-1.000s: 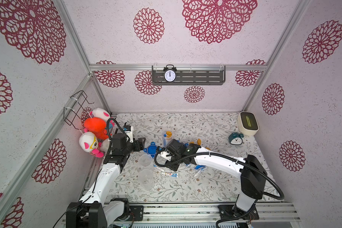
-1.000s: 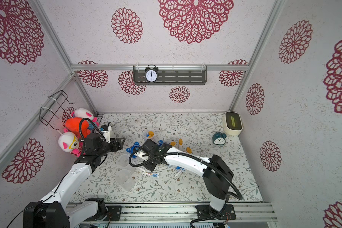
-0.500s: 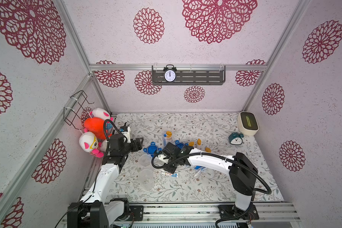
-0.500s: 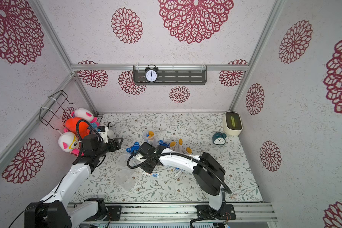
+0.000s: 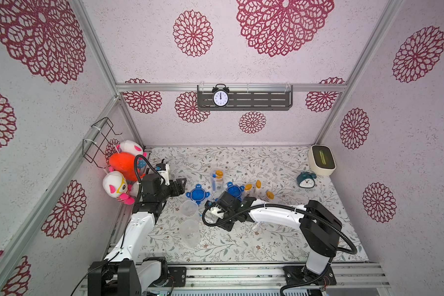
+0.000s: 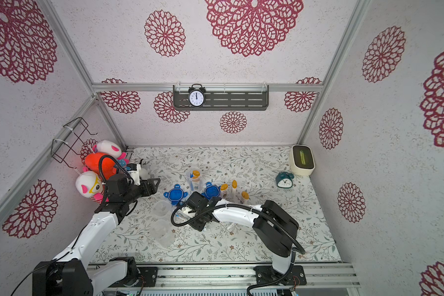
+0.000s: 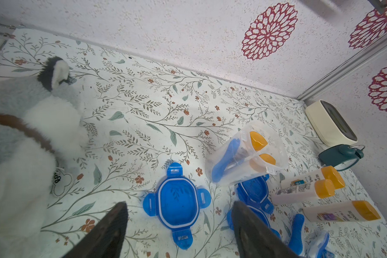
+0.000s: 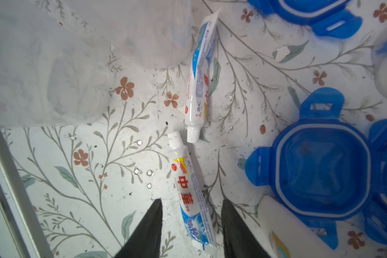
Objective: Pack away toiletry kits
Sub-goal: Pick up the toiletry item from the center of the board.
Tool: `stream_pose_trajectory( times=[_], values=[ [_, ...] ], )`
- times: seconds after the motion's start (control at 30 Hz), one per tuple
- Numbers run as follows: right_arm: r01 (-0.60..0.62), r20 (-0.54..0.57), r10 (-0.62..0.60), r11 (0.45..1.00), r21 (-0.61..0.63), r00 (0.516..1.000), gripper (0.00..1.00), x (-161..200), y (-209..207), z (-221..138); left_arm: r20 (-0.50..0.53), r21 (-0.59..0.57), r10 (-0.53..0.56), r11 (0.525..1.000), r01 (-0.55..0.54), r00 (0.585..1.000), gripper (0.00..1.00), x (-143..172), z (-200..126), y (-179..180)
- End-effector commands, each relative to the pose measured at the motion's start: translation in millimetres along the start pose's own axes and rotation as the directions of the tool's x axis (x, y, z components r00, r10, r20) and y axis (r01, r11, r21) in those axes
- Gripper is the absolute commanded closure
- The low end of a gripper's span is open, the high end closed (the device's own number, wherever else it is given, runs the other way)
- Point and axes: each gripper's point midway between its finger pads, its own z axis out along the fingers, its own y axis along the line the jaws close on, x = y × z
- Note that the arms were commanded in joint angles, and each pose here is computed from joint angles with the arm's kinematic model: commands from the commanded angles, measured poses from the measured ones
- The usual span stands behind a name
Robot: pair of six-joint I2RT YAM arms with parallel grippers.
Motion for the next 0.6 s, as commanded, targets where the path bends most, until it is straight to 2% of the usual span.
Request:
stream_pose_trajectory(
  times=[0.0, 0.37, 0.57],
  values=[
    [0.022, 0.075, -0.022, 1.000, 0.003, 0.997, 0.57, -12, 3, -16, 0.021, 0.000, -0.009, 1.000, 0.009, 1.000, 0.23, -5, -2, 1],
    [0.052, 0.063, -0.052, 0.999, 0.006, 0.997, 0.54, 4, 3, -5, 0.012, 0.033, -0.019, 0.999, 0.019, 1.000, 0.23, -3, 4, -3],
    [0.059, 0.050, -0.059, 0.998, 0.012, 0.997, 0.56, 9, 1, 1, 0.012, 0.033, -0.021, 0.999, 0.020, 1.000, 0.23, -4, 6, -2]
  ],
)
